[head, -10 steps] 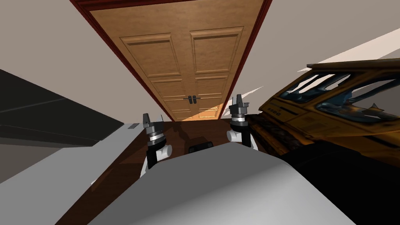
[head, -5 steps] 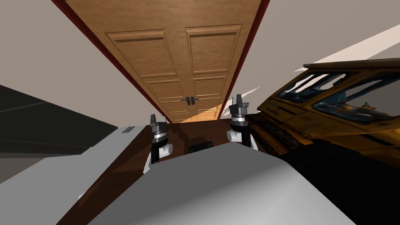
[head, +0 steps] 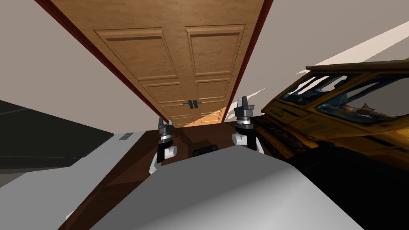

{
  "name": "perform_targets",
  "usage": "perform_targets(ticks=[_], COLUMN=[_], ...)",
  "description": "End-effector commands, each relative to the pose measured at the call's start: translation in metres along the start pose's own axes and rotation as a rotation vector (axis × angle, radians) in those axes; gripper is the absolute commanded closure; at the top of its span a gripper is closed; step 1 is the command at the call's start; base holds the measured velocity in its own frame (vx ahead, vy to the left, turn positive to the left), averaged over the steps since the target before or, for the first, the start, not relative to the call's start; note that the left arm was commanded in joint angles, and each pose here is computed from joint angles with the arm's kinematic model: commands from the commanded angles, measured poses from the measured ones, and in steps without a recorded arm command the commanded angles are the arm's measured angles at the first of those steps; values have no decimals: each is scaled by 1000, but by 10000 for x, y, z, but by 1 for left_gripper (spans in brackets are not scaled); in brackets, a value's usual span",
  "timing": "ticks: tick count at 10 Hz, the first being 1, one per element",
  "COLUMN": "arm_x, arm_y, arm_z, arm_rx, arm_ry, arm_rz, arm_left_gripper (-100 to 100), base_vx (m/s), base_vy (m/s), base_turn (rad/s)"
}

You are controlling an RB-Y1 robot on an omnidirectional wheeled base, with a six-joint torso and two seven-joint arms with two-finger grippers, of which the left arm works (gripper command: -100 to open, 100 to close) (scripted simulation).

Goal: Pull the door open

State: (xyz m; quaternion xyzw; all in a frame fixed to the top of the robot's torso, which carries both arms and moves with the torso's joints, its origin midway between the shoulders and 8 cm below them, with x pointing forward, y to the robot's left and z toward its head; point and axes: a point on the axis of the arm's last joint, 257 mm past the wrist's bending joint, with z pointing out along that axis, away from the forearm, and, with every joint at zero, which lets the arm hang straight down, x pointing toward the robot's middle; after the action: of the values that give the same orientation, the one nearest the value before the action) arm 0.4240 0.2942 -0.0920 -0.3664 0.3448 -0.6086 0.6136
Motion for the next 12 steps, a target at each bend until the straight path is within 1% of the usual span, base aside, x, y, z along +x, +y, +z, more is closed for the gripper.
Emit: perform_targets(ticks=[1,5,7,9,12], arm_x=[-25,-106,-174,-229,-343], arm_y=[108,511,757,923,1207], arm_z=[21,71,69,98,110], arm_rx=[-20,-96,-146,-179,-239], arm_ry=[0,9,8,10,5], arm_rz=[0,-2,-1,1,5], arm_left_gripper=[-100,-100,-100,-100,-100], base_vx=[72,92,106,93,110], base_vy=[-11,-20,-10,-14,-13], base_turn=[-34,-83,-87,-82,-87])
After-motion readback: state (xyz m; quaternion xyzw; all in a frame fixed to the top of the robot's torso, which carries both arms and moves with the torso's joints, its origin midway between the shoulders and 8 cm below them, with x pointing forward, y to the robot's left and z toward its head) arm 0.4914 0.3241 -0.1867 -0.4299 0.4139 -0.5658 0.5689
